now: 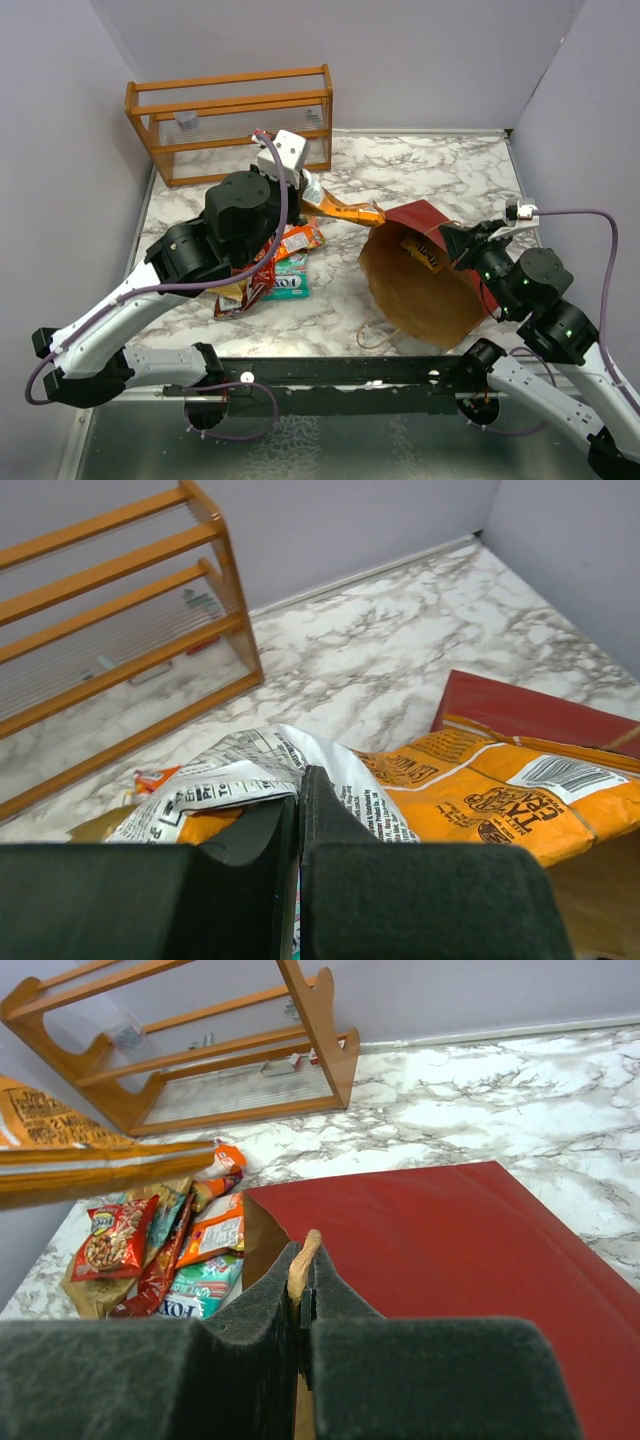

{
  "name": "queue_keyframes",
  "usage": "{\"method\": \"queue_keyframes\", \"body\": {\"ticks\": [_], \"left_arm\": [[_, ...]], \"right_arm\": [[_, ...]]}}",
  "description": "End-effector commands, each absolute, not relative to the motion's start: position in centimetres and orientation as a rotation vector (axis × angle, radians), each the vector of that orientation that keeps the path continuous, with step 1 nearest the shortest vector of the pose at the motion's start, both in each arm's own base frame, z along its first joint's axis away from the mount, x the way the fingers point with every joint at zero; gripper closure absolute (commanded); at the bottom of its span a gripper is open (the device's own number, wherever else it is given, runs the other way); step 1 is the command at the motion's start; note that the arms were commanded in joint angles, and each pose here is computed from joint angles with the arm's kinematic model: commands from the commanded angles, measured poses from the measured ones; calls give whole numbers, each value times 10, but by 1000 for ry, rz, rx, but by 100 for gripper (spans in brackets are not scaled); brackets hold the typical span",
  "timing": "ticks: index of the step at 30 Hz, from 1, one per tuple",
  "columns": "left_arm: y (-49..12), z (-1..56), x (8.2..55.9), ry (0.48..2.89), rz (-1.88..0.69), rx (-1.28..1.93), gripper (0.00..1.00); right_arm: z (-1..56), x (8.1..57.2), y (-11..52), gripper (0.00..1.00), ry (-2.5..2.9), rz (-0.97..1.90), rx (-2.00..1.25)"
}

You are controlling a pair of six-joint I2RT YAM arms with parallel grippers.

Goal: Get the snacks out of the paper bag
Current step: Place the snack at the center of the board.

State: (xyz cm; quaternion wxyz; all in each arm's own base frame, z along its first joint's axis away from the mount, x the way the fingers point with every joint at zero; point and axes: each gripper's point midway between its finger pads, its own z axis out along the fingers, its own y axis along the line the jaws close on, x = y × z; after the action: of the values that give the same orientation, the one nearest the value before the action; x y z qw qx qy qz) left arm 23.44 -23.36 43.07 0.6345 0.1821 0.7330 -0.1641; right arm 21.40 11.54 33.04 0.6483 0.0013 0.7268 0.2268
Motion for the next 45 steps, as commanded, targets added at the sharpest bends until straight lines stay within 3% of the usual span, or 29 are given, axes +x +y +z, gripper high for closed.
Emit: {"method": "queue_keyframes", "body": {"ticks": [1, 10, 22, 34, 41, 42, 45], "left_arm": [[-206, 435, 255, 1694, -313, 359, 100], [-190, 381, 307, 1805, -150, 409, 100], [-198, 320, 360, 1906, -261, 476, 100], [-121, 192, 327, 2196, -78, 240, 100], [-88, 169, 305, 2259, 25, 16, 100], [-84, 169, 303, 2254, 31, -16, 97], [-83, 173, 298, 2232, -3, -60, 72]], "right_arm": [[346, 210, 106, 98, 1621, 512, 44], [350, 209, 105, 98, 1615, 522, 45], [351, 211, 116, 98, 1626, 551, 12], [353, 211, 124, 98, 1608, 568, -36], [354, 212, 133, 97, 1608, 588, -84], [354, 212, 133, 97, 1608, 588, -85], [354, 212, 135, 97, 1604, 596, -92]]}}
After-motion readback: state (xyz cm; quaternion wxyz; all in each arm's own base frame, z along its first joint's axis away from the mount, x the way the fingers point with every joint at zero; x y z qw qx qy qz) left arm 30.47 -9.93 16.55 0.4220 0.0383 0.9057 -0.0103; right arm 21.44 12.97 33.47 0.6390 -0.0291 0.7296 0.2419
